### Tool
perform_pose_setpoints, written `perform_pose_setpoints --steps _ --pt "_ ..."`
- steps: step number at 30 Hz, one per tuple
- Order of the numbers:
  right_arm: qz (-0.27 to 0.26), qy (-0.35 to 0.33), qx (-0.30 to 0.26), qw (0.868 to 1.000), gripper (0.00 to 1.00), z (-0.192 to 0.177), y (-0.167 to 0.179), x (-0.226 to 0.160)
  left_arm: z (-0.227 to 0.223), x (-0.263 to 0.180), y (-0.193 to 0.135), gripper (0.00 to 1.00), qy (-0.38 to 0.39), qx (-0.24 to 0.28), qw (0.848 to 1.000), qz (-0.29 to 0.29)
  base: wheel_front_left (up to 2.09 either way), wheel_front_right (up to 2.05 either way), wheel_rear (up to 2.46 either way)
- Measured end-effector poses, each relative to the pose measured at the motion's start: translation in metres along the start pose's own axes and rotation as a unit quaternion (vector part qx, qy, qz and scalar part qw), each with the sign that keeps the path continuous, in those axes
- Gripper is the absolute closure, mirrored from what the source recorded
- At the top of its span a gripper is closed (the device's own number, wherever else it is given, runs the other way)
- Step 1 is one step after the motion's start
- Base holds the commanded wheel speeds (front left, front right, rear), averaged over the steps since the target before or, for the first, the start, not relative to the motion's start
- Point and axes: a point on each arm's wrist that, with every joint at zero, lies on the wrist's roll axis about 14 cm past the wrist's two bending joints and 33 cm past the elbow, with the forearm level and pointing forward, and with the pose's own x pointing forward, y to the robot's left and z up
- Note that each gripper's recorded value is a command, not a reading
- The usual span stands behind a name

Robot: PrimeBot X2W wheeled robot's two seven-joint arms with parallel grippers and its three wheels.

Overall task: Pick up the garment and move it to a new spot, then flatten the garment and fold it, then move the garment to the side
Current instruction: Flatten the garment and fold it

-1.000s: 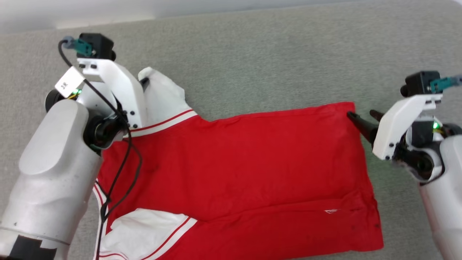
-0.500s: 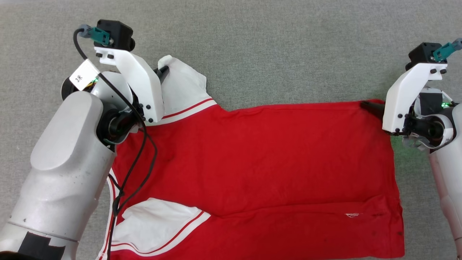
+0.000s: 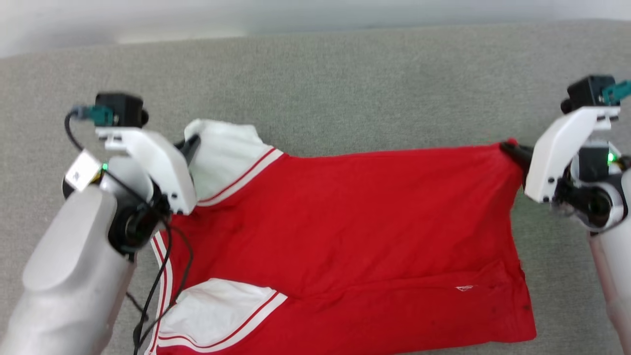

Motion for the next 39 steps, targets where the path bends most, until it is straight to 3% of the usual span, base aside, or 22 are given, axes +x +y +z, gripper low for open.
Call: perform_pose_setpoints --steps 15,25,26,27,28,33,39 --pt "-0.011 -0.007 0.046 0.999 1.00 -0.097 -0.006 -0.062 -0.095 -0.091 0.001 1.00 0.026 -0.067 0.996 0.049 0.00 0.00 0.00" --pt "-0.031 -0.017 0.089 0.995 1.00 -0.139 -0.012 -0.080 -0.154 -0.118 -0.010 1.00 0.086 -0.100 0.990 0.058 0.00 0.00 0.00" --pt "-0.034 -0.022 0.090 0.995 1.00 -0.140 -0.012 -0.081 -0.158 -0.119 -0.012 0.83 0.089 -0.102 0.989 0.056 0.00 0.00 0.00" --pt "-0.036 -0.029 0.092 0.995 0.78 -0.141 -0.012 -0.082 -0.160 -0.120 -0.013 0.62 0.091 -0.103 0.989 0.056 0.00 0.00 0.00" --pt "-0.037 -0.032 0.092 0.995 0.00 -0.142 -0.012 -0.083 -0.161 -0.120 -0.014 0.00 0.090 -0.104 0.989 0.056 0.00 0.00 0.00" --pt "-0.045 -0.054 0.093 0.993 0.00 -0.149 -0.012 -0.092 -0.153 -0.122 -0.017 0.00 0.055 -0.097 0.992 0.054 0.00 0.00 0.00" --pt "-0.042 -0.092 0.082 0.992 0.00 -0.139 -0.005 -0.109 -0.116 -0.129 -0.019 0.00 -0.046 -0.088 0.993 0.064 0.00 0.00 0.00"
